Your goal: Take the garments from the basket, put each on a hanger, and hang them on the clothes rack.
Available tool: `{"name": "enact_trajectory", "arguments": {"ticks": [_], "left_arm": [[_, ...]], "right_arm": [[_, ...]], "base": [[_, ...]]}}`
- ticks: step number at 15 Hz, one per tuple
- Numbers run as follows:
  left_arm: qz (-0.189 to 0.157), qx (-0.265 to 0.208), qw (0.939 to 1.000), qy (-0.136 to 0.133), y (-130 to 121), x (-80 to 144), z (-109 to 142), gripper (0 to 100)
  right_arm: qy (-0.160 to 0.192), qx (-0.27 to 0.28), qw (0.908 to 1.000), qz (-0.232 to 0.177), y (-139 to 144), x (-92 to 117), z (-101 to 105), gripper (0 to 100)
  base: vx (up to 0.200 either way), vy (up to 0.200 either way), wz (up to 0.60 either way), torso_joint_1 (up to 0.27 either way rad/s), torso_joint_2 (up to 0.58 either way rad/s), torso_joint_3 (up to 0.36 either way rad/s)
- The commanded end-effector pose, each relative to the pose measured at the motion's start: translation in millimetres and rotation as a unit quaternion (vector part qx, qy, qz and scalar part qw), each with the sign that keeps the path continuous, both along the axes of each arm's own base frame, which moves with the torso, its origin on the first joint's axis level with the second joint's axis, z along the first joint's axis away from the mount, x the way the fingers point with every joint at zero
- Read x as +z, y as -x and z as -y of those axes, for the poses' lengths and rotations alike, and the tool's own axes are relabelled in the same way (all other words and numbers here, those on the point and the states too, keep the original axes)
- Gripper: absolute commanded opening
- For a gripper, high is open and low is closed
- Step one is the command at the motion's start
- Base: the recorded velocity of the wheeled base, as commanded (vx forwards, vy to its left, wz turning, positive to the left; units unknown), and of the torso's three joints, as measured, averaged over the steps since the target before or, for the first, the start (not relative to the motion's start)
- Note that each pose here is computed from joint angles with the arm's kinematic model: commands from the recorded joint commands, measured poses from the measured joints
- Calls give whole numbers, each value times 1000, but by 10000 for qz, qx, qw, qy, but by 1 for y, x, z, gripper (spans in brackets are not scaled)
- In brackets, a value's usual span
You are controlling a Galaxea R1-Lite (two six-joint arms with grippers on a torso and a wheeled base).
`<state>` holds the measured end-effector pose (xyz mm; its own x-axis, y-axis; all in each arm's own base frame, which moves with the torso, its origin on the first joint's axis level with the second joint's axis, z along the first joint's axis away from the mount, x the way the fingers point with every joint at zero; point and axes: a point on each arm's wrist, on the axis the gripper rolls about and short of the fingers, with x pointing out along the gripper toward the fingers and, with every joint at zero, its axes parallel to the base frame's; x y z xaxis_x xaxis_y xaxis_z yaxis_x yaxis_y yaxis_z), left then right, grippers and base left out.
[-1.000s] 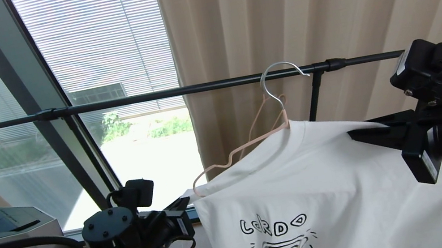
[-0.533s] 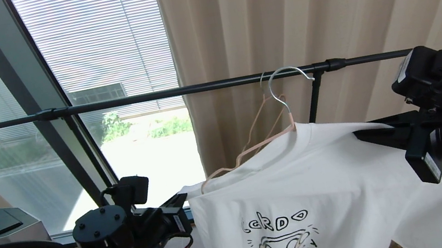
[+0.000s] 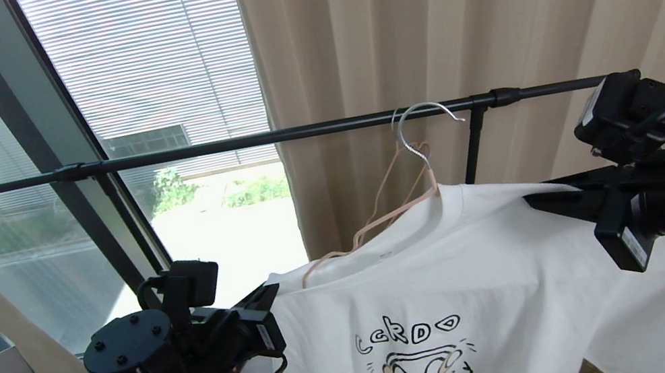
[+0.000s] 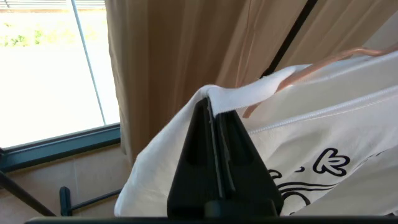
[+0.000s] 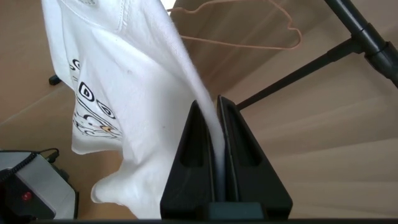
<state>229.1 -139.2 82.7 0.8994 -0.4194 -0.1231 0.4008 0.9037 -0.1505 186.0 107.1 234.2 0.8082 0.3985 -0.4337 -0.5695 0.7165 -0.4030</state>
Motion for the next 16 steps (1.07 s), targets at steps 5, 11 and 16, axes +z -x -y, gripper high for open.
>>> {"name": "enact_trajectory", "arguments": {"ticks": [5,11,16], "left_arm": [[142,-95,9998,56,7,9,1,0],[483,-82,9986,207,3,32,3,0],[197,-202,9995,-143,7,73,7,0]], "right_arm": [[-341,5,9993,-168,-6,-5,-11,0],[-528,179,9983,-181,-4,-3,-14,0],[-781,247,9963,-240,-4,-10,-23,0]], "base": [[0,0,0,0,0,0],[0,0,0,0,0,0],[0,0,0,0,0,0]]}}
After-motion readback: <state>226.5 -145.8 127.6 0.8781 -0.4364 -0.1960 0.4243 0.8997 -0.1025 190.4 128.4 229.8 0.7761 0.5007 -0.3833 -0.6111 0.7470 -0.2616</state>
